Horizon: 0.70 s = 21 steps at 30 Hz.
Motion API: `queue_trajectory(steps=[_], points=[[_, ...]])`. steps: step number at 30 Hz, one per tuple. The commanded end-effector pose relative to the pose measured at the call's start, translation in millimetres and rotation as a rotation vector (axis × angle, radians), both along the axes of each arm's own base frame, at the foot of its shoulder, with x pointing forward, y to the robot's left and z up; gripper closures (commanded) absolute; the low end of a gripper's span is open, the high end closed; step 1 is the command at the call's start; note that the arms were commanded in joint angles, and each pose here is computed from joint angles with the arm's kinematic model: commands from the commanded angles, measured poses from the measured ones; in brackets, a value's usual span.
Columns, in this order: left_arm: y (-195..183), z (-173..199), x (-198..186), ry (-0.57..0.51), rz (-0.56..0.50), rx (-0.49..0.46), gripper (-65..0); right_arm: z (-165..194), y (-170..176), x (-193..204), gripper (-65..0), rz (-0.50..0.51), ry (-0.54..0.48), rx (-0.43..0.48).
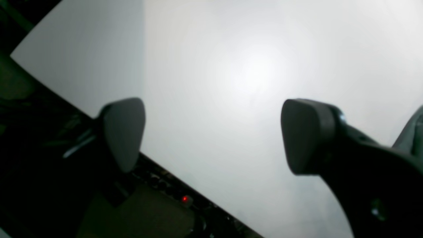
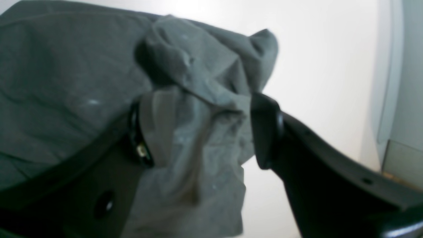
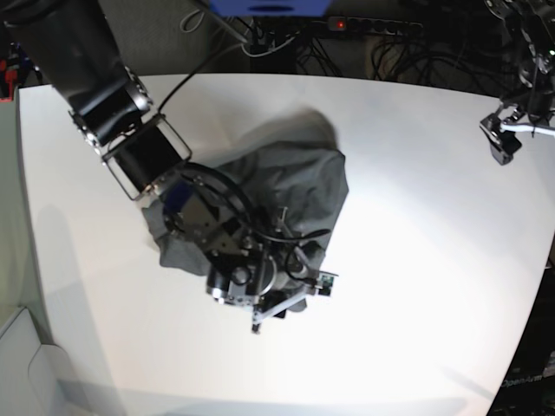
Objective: Layout the t-shirt on the table in an organized manner, then fold the t-shirt properly
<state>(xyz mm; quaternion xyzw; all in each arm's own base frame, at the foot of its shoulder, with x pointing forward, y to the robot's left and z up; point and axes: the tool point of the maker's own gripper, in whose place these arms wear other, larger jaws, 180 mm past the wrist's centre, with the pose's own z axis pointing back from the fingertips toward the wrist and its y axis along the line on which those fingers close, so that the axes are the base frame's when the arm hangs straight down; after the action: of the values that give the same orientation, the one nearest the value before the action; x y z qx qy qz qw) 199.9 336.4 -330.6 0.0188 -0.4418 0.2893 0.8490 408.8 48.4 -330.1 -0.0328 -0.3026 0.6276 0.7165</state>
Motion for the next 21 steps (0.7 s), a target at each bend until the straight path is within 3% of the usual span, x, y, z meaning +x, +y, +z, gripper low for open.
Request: queue_trajectory(steps=[1,18,21], points=[[5.0,11.2,3.4,-0.029,-0.002,0.026,-64.1,19.2,8.8,11.9,-37.3,0.009,-0.041,0.040],[5.0,13.8,7.3,-0.041,-0.002,0.026,-64.1,-0.5,22.3,6.7,-36.7,0.028,0.017,0.104],[5.0,14.4,8.2,-0.045,-0.002,0.026,-64.1,-4.5,22.1,4.3,-31.9,0.027,0.026,0.102]])
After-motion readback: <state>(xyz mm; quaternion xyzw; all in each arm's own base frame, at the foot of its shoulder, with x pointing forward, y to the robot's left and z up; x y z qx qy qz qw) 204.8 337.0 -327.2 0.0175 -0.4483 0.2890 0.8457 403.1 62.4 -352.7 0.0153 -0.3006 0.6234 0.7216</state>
